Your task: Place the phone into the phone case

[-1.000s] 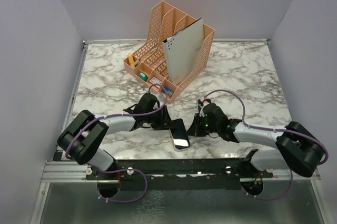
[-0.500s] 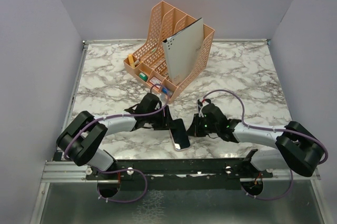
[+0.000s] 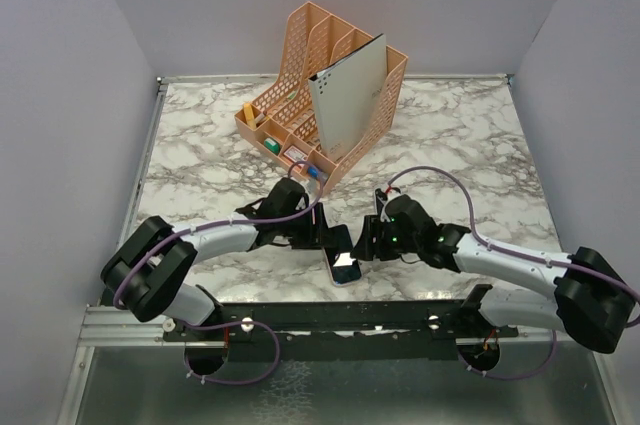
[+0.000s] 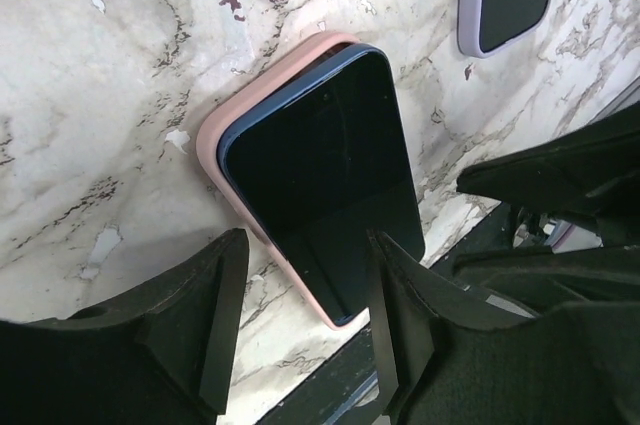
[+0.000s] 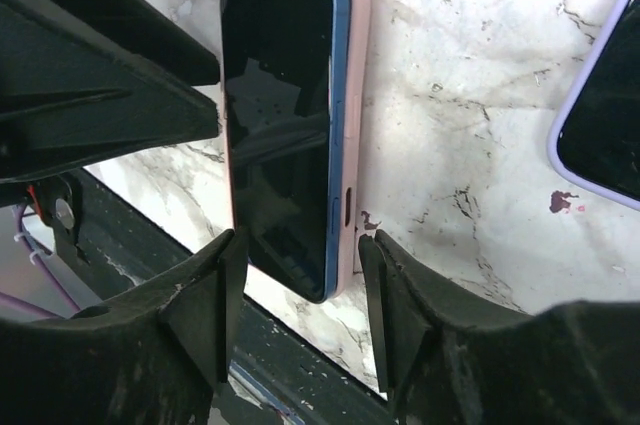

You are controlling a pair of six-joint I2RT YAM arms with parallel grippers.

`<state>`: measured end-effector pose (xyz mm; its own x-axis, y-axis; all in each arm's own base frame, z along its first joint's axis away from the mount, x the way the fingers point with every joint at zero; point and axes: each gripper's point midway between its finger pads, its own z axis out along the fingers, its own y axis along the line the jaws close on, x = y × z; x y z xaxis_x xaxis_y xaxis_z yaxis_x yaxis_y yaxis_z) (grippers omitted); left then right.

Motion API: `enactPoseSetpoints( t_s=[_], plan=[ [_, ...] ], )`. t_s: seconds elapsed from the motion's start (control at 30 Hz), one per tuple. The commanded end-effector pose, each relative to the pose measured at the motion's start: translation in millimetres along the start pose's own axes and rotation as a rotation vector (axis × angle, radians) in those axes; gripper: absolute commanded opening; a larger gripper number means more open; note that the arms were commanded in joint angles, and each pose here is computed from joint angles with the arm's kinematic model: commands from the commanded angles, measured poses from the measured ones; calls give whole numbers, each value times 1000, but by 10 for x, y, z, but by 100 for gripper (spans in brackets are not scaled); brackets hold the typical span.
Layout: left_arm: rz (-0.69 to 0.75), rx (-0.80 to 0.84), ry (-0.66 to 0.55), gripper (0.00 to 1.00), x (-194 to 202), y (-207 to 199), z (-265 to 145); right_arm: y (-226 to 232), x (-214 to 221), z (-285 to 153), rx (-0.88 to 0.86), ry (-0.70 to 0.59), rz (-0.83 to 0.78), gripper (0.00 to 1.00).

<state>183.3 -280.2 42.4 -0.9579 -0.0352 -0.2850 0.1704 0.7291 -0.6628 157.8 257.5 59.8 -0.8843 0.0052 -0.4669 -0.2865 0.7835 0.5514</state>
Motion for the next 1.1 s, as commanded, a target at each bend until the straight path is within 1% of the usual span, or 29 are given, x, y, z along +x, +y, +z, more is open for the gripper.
enactPoseSetpoints(
  t_s=[0.0, 0.1, 0.2, 0.23, 0.3, 0.4, 0.47, 0.6, 0.67, 0.97, 1.07],
  plan=[
    [4, -15, 0, 55, 40, 19, -65, -121, 135, 42, 38, 44, 7, 57],
    [-38, -20, 18, 52, 81, 30, -60, -34, 122, 111, -9, 48, 5, 64],
    [-67, -18, 25, 49, 87, 22, -56, -11, 95, 182, -13, 50, 1, 69],
    [-70, -22, 24, 49, 86, 34, -55, -17, 96, 212, -11, 53, 1, 74],
    [-78, -32, 21, 48, 76, 65, -54, 4, 103, 273, -26, 61, 2, 79],
    [-86, -23, 28, 47, 97, 88, -29, 9, 130, 352, -36, 79, 11, 79],
    [-96, -17, 39, 45, 139, 109, -4, 29, 134, 385, -43, 86, 19, 80],
    [-114, 66, 45, 38, 175, 9, 20, 118, 102, 397, -71, 86, 46, 79],
    [-112, 92, 58, 37, 191, -34, 21, 190, 79, 382, -94, 84, 75, 80],
    [-112, 145, 81, 38, 198, -168, -32, 669, -200, 139, -347, -52, 226, 81],
    [-113, 156, 85, 38, 229, -174, -59, 803, -249, 36, -443, -79, 273, 80]
  ],
)
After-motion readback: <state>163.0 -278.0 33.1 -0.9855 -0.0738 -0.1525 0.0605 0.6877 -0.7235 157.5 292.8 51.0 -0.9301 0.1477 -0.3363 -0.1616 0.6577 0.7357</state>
